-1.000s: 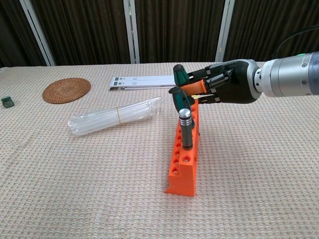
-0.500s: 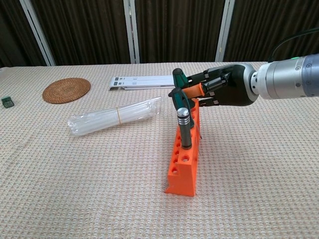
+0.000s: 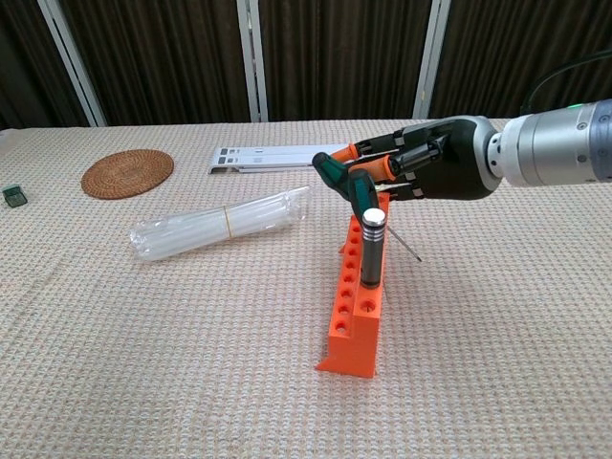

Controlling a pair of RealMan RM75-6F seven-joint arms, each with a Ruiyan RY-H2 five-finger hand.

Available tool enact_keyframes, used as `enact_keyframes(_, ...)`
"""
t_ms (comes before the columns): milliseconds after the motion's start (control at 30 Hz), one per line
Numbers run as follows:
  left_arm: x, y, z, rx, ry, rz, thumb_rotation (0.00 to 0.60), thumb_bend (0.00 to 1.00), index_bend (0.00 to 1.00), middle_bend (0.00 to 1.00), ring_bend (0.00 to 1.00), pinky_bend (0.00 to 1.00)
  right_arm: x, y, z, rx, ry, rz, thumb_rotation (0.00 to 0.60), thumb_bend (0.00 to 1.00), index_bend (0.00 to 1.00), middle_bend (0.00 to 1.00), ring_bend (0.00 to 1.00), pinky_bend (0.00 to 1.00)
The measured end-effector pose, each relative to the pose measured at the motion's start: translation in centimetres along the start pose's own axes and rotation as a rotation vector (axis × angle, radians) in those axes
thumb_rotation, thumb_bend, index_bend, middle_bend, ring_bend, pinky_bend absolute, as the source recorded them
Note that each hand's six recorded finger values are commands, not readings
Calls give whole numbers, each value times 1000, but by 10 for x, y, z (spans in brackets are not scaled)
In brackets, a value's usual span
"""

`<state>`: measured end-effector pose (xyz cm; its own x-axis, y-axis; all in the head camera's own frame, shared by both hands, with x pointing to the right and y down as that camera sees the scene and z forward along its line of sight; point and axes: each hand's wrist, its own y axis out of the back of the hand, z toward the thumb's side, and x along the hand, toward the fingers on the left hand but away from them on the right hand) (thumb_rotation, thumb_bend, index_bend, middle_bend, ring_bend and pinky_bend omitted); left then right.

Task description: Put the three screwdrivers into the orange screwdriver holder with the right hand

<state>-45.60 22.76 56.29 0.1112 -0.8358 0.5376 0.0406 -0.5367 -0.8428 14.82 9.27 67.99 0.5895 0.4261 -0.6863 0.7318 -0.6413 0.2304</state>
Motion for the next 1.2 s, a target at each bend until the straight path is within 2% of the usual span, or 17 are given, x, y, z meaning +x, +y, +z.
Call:
enact_keyframes(333, 0, 2, 1, -3, -3, 4, 600, 235, 89, 0, 0, 0, 6, 0, 6, 28, 22, 1, 600, 367, 239, 101, 0, 0)
enact_keyframes(467, -1, 3, 0, -5, -2, 8, 600, 234, 88, 0, 0, 0, 8, 0, 13, 66, 43, -3, 600, 366, 190, 70, 0, 0)
enact_keyframes(667, -2, 3, -1, -10, 1, 13, 600, 235, 85, 0, 0, 0, 17, 5, 27, 150, 100, -46, 600, 366, 185, 63, 0, 0)
enact_keyframes(833, -2, 5, -3, -12, 2, 27, 600, 235, 80, 0, 0, 0, 28, 18, 39, 239, 162, -131, 600, 366, 198, 66, 0, 0)
enact_keyframes(967, -2, 5, -5, -12, 6, 33, 600, 234, 78, 0, 0, 0, 43, 36, 44, 339, 203, -231, 600, 373, 205, 84, 0, 0)
enact_keyframes(1067, -1, 6, -6, -10, 9, 43, 600, 235, 78, 0, 0, 0, 56, 51, 45, 466, 222, -319, 600, 389, 213, 94, 0, 0)
enact_keyframes(1200, 0, 8, -6, -7, 10, 67, 600, 234, 78, 0, 0, 0, 79, 72, 39, 708, 217, -462, 600, 398, 218, 101, 0, 0)
